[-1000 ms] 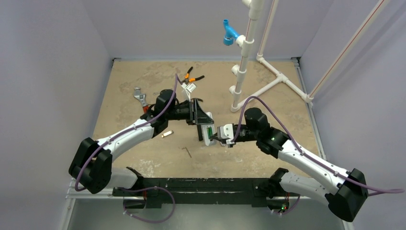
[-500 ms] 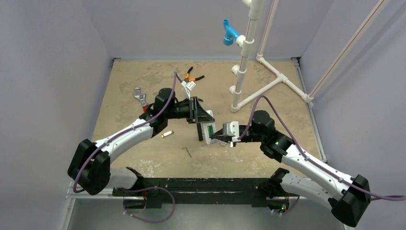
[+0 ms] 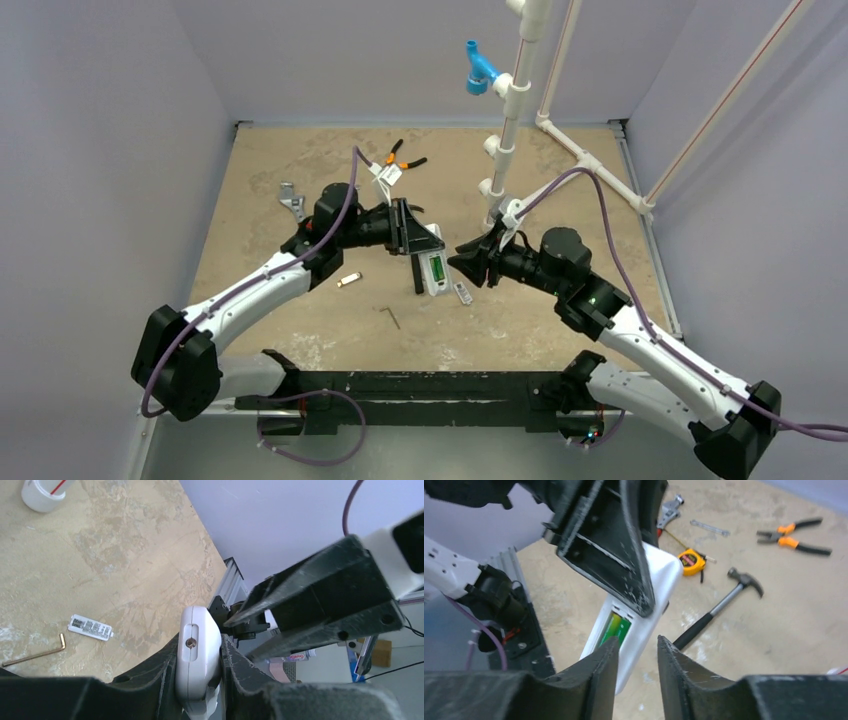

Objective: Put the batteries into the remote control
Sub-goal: Load the battery into the remote control.

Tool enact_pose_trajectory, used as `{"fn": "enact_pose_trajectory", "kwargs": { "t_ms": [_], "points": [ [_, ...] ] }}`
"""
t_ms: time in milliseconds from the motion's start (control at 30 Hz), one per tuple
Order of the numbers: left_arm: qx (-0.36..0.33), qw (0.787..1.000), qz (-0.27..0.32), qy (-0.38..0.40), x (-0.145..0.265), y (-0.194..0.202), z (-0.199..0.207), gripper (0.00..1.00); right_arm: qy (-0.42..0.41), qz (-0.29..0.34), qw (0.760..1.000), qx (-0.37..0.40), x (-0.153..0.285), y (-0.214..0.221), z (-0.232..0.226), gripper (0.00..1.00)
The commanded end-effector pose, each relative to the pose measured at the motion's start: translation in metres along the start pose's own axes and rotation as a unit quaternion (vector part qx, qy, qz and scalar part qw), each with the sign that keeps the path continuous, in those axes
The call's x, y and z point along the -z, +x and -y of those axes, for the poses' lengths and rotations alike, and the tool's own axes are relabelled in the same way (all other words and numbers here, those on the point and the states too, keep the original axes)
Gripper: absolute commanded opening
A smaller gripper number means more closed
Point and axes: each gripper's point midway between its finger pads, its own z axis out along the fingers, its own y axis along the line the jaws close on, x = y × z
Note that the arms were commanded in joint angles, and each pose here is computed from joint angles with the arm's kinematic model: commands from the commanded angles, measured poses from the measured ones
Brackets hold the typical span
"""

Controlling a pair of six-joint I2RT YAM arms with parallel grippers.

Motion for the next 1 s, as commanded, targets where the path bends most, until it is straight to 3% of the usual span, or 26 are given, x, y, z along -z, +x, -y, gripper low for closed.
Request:
{"fn": "enact_pose_trajectory", "kwargs": {
  "t_ms": [0,200,433,567,967],
  "points": [
    [-0.059,0.997,0.040,0.020,0.010,-0.021,0.029,0.00,0.031,-0.020,0.992,-0.124,0.005,0.011,0.005,0.37],
    [-0.059,0.997,0.040,0.019,0.009,-0.023,0.029,0.00,-0.057,-0.003,0.981,-0.188,0.001,0.003,-0.014,0.59],
    [-0.059,0.997,0.039,0.021,0.009,-0.023,0.030,0.00,-0.092,0.017,0.968,-0.232,-0.005,-0.006,-0.012,0.67],
    [-0.057,0.997,0.037,0.021,0.009,-0.023,0.030,0.00,-0.082,0.013,0.968,-0.238,-0.010,0.000,-0.007,0.65],
    [-0.055,0.998,0.036,0.020,0.007,-0.023,0.028,0.00,-0.072,-0.027,0.974,-0.214,-0.020,0.015,0.002,0.44]
  ]
}}
